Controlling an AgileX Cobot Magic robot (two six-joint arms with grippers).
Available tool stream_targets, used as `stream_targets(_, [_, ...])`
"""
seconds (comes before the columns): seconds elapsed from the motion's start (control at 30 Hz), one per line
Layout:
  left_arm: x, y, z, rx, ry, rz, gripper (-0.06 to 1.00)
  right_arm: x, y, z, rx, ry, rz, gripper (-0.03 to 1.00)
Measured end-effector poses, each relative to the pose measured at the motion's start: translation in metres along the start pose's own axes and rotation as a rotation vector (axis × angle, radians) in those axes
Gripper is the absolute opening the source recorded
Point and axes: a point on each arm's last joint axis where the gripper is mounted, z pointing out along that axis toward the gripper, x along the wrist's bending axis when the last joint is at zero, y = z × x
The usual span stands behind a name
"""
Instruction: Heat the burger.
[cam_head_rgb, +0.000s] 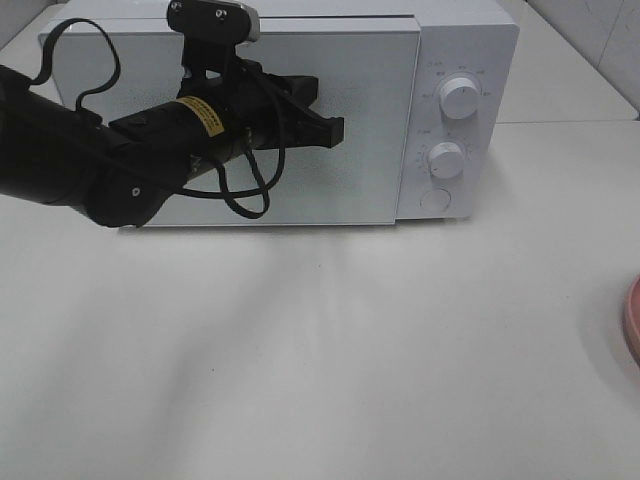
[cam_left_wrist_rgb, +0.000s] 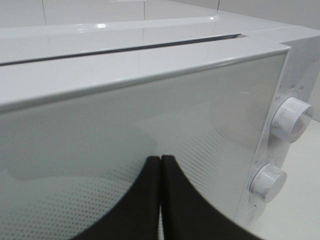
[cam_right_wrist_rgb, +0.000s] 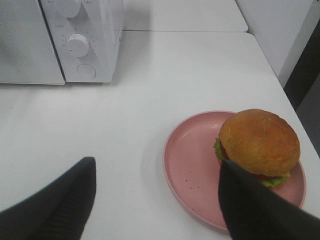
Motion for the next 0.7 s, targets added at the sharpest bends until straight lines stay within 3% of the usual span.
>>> stream_targets(0.37, [-0.003, -0.002, 0.014, 0.065, 0.035, 0.086, 0.00, 0.000, 0.000, 0.000, 0.000, 0.000, 0.000, 0.63])
stream_targets(0.63, [-0.008, 0.002, 0.009, 0.139, 0.059, 0.017, 0.00, 0.000, 0.000, 0.000, 0.000, 0.000, 0.000, 0.63])
stream_targets(0.7, [-0.013, 0.017, -0.002, 0.180, 0.061, -0.037, 0.02, 0.000, 0.000, 0.000, 0.000, 0.000, 0.000, 0.63])
